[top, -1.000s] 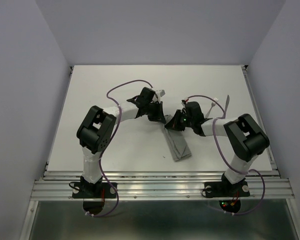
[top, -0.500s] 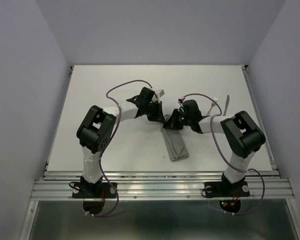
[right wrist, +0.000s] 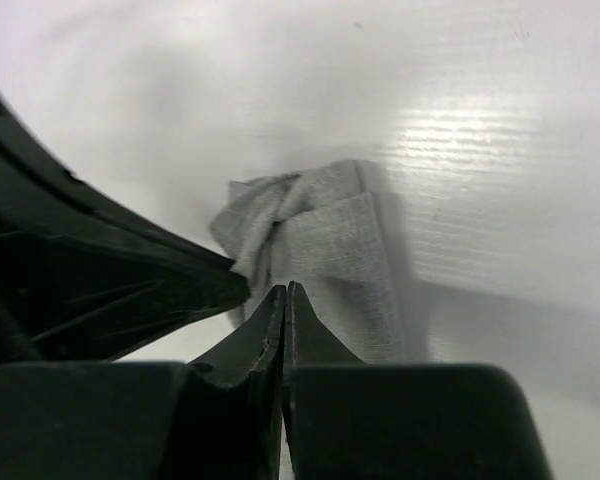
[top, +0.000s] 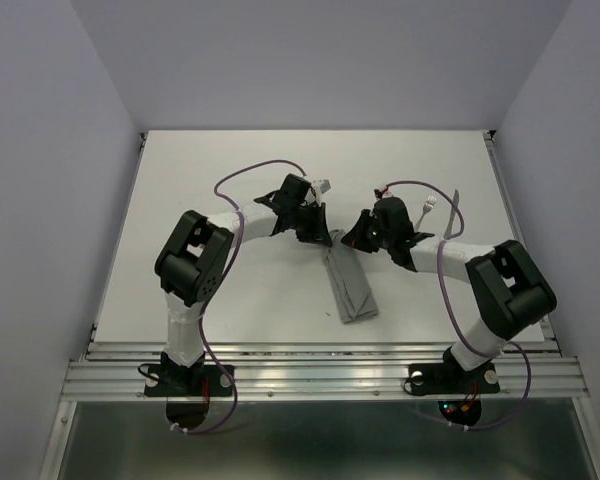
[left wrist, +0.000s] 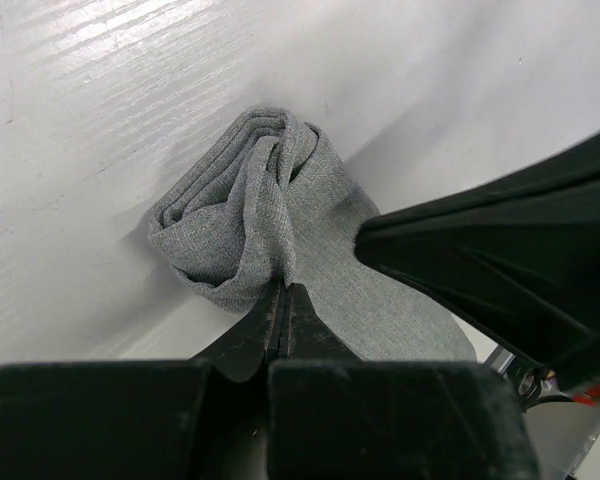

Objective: Fold the napkin into a case and place the utensils inside
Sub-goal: Stuff the top corner of the smaller-rectangle-folded napkin at the center of the board, then smooth out the smaller rectangle-folded napkin at the center of the board.

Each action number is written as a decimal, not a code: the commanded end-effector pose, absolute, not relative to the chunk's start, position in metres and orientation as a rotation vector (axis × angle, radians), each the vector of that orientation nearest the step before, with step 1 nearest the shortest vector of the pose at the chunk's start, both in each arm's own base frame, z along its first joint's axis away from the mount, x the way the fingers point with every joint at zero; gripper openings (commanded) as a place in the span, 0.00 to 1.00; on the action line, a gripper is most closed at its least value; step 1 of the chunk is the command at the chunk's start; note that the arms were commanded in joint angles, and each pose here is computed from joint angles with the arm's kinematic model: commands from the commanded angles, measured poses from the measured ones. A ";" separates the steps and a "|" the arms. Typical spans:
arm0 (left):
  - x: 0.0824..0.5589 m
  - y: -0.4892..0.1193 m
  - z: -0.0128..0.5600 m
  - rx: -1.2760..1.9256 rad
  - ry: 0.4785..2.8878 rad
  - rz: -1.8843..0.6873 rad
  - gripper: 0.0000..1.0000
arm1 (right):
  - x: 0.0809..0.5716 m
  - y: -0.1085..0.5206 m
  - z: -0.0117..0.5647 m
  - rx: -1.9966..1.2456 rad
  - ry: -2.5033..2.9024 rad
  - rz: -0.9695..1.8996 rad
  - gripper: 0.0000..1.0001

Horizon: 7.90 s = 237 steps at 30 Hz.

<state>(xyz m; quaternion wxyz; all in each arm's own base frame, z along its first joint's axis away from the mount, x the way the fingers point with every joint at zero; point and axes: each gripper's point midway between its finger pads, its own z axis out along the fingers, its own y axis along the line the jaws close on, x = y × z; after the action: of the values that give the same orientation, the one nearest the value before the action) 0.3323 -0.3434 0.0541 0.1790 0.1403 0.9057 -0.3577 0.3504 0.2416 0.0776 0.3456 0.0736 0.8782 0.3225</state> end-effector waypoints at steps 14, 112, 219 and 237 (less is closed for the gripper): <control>0.341 -0.358 0.078 0.440 2.485 -1.074 0.00 | 0.368 0.267 0.061 0.171 2.303 0.916 0.01; 0.365 -0.322 0.121 0.451 2.482 -0.912 0.15 | 0.377 0.287 0.082 0.238 2.265 1.063 0.01; 0.285 -0.274 0.063 0.177 2.718 -0.952 0.01 | 0.234 0.251 0.057 -0.277 2.496 0.237 0.56; 0.226 -0.317 0.018 0.294 2.844 -1.100 0.00 | 0.236 0.264 0.039 -0.313 2.520 0.240 0.35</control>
<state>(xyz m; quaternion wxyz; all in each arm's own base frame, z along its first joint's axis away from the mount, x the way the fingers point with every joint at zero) 0.2371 -0.3079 0.0214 0.0549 0.0819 0.9339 -0.3436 0.2252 0.2493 0.0289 0.2697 -0.1203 0.9523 0.0771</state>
